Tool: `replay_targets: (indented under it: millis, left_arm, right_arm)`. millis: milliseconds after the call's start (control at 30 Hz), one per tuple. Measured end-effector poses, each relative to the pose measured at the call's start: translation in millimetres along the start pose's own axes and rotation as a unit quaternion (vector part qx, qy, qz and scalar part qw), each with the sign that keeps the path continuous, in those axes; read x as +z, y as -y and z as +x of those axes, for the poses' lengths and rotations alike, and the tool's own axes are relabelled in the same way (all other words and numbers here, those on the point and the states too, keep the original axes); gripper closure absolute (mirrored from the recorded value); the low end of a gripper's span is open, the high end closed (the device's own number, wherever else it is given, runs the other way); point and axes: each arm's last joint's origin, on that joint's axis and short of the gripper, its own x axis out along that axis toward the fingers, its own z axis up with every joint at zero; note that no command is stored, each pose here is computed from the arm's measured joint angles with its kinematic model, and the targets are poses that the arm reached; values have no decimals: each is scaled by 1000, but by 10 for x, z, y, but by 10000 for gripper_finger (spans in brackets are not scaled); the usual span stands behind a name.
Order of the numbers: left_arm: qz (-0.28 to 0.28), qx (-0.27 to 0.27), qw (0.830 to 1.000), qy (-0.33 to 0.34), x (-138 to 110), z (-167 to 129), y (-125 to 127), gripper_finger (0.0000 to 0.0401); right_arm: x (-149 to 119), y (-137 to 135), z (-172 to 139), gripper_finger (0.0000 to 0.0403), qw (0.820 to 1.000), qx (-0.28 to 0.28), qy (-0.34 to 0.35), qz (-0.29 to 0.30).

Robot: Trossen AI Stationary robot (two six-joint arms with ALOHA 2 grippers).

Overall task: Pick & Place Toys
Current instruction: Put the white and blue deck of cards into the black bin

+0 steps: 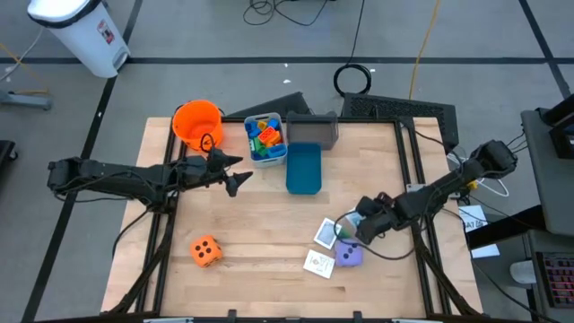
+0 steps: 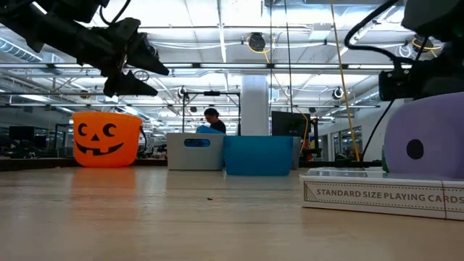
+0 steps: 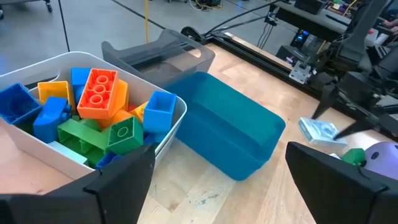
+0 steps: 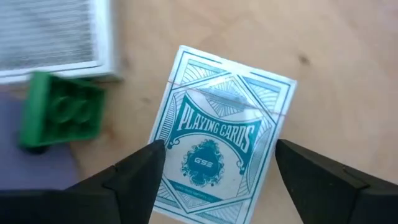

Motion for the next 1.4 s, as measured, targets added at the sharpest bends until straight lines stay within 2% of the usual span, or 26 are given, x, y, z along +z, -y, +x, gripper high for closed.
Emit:
replay_targets:
  millis: [133,333,533,733,933,1133,1300,1400]
  left_arm:
    - [-1,0,1000,0,0,0,0,24]
    - [-2,0,1000,0,0,0,0,28]
    - [-2,0,1000,0,1,0,0,35]
    - [-4,0,1000,0,1,0,0,36]
    - [-6,-1,1000,0,0,0,1,36]
    - [-5,-1,1000,0,0,0,1,36]
    - [-9,-1,1000,0,2,0,1,36]
    - [-11,4,1000,3,3,0,-1,36]
  right_arm:
    - [26,91,15,115,999,-28,-20,26]
    - [102,206,11,121,997,-41,-36,56]
    - [196,240,-54,110,999,3,-19,50]
    - [298,226,-35,88,995,71,-36,59]
    - [346,253,-25,71,995,78,-31,59]
    - [403,330,-53,72,986,135,-62,76]
    - [421,444,-107,72,983,150,-64,88]
    - [433,505,-176,73,985,137,-60,85]
